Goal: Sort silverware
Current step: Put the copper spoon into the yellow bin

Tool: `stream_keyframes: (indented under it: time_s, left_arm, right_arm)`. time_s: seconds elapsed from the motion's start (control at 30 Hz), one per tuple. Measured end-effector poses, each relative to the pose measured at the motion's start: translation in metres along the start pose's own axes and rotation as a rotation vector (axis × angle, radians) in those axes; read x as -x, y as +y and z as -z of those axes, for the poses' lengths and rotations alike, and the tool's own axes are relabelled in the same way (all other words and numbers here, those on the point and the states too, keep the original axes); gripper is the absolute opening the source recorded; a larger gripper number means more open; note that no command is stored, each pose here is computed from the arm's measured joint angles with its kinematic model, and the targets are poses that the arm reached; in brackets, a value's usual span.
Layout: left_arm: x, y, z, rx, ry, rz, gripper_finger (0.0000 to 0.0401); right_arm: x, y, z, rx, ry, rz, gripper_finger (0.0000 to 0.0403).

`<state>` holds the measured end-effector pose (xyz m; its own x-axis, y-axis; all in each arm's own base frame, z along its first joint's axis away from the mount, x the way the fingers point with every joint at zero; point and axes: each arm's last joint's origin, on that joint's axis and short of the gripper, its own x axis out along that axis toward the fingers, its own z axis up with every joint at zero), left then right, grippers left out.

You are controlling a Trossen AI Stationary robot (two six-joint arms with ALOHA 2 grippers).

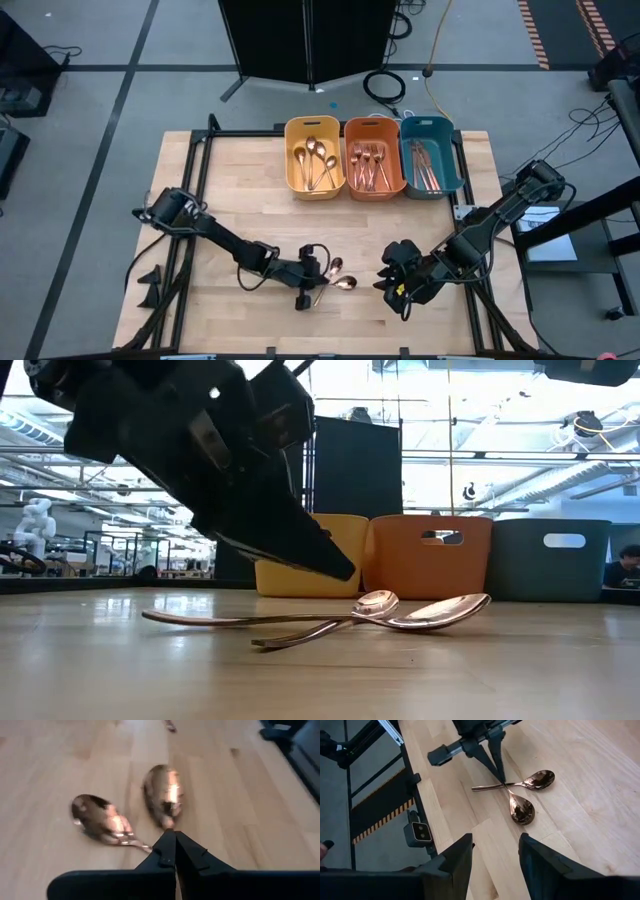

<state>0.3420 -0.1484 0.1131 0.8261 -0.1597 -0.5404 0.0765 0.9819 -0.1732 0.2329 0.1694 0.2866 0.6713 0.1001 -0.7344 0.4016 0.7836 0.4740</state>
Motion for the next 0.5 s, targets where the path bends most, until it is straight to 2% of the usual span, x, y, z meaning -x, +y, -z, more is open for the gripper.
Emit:
stream_keyframes:
  time_s: [0.17, 0.27, 0.5]
  left_arm:
    - [0.001, -0.002, 0.007, 0.063, 0.083, 0.04, 0.0001]
    - [0.002, -0.001, 0.012, 0.079, 0.139, 0.027, 0.0001]
    - [0.001, -0.003, 0.008, 0.087, 0.096, 0.044, 0.0]
  right_arm:
    - [0.0, 0.0, 0.0, 0.0, 0.002, -0.001, 0.0148]
    - [0.0, 0.0, 0.0, 0.0, 0.002, -0.001, 0.0148]
    - [0.0, 0.0, 0.0, 0.003, 0.001, 0.0, 0.0148]
